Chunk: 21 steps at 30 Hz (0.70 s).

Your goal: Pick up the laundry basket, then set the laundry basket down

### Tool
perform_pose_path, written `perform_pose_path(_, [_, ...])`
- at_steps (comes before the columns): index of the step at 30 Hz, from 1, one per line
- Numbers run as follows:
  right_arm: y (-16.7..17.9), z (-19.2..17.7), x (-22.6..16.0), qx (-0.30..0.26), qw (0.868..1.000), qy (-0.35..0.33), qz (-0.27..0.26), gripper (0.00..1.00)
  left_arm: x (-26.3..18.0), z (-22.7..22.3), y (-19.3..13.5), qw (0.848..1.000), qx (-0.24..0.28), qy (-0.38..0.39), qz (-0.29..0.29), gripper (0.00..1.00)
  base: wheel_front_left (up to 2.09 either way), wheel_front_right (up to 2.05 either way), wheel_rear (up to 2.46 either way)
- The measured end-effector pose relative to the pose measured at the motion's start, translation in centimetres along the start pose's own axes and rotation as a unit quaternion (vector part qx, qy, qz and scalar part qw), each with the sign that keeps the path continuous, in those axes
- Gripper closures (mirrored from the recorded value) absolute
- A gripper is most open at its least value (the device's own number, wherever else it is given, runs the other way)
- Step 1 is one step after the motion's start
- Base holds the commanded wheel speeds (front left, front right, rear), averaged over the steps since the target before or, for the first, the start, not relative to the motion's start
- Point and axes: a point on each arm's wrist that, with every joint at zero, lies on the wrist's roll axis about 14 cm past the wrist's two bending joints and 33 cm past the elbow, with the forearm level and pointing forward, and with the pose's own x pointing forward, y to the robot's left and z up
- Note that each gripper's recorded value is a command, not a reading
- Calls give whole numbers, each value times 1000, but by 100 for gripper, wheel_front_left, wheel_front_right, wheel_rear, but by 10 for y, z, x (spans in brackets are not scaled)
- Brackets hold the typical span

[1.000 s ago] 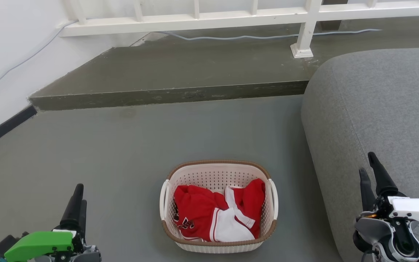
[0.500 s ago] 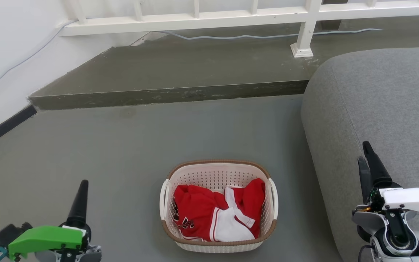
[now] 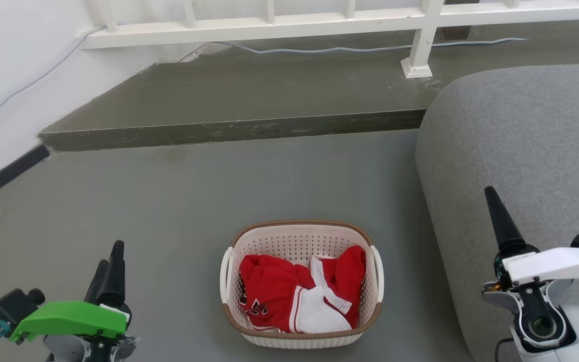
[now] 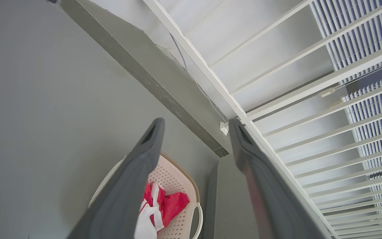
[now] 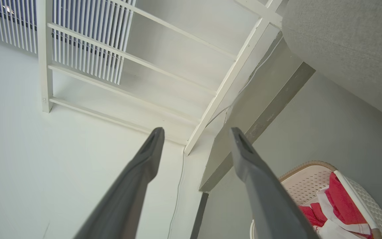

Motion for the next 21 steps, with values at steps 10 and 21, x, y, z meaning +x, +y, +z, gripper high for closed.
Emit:
perform_pose_path(10, [9, -2, 5, -120, 993, 5, 17, 0, 2, -7, -5, 993, 115, 6, -2, 0, 0, 0, 0])
perform_pose_path(21, [13, -10, 6, -198, 980, 7, 24, 0, 2, -10, -11, 981, 192, -1, -7, 0, 0, 0, 0])
